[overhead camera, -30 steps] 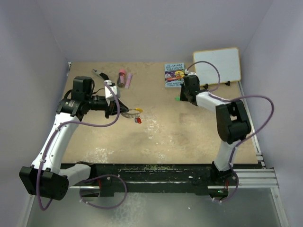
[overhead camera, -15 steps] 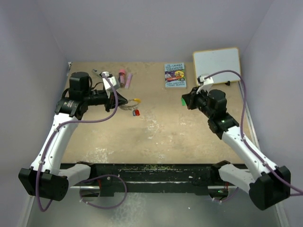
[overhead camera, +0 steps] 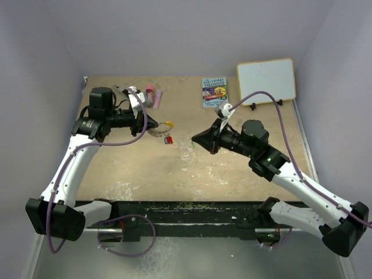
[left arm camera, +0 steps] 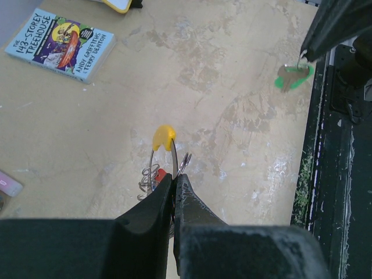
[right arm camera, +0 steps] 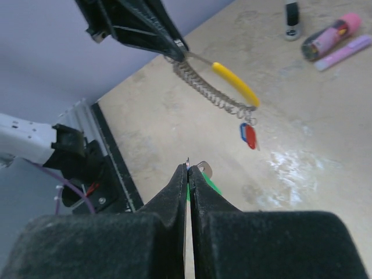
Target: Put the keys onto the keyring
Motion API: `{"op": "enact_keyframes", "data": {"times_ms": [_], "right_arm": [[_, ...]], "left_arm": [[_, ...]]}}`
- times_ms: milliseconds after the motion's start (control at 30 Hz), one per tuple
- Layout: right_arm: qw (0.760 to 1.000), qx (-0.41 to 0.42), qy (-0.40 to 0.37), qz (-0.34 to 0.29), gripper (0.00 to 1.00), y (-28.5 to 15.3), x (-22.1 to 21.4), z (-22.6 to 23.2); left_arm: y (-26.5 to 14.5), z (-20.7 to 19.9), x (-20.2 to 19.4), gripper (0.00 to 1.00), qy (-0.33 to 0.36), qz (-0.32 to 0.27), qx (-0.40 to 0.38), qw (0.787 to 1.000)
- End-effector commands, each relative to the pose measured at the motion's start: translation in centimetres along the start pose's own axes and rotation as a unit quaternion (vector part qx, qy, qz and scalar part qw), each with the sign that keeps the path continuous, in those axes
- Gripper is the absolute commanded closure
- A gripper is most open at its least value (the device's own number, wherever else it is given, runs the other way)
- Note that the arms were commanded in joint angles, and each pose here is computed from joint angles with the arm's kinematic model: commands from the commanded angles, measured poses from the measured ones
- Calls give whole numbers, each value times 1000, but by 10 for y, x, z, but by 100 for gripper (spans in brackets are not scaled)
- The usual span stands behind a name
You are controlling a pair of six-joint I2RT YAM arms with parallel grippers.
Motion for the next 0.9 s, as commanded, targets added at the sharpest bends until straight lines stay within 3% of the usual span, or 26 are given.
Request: {"op": "enact_keyframes", "data": {"times_ms": [0, 467, 867], "right_arm": [[999, 35, 11, -38, 100, 15, 28, 29], [998, 24, 21, -58, 100, 68, 49, 59], [999, -9, 24, -47, 100, 97, 51, 57]], "left_arm": [[-6, -3, 15, 96, 32, -18, -3, 999], [-9, -6, 17, 96, 39, -13, 1, 999], [-11, -6, 19, 96, 48, -9, 6, 999]]}}
Point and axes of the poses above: each gripper's point midway between its finger pads, its own y axis out along the fingers, its own z axis along the line the jaws close on, x = y × z, the point moved 5 cm from there along -y, back along the fingers, and after that the axes turned 4 degrees about y, right-handed, at the moved point
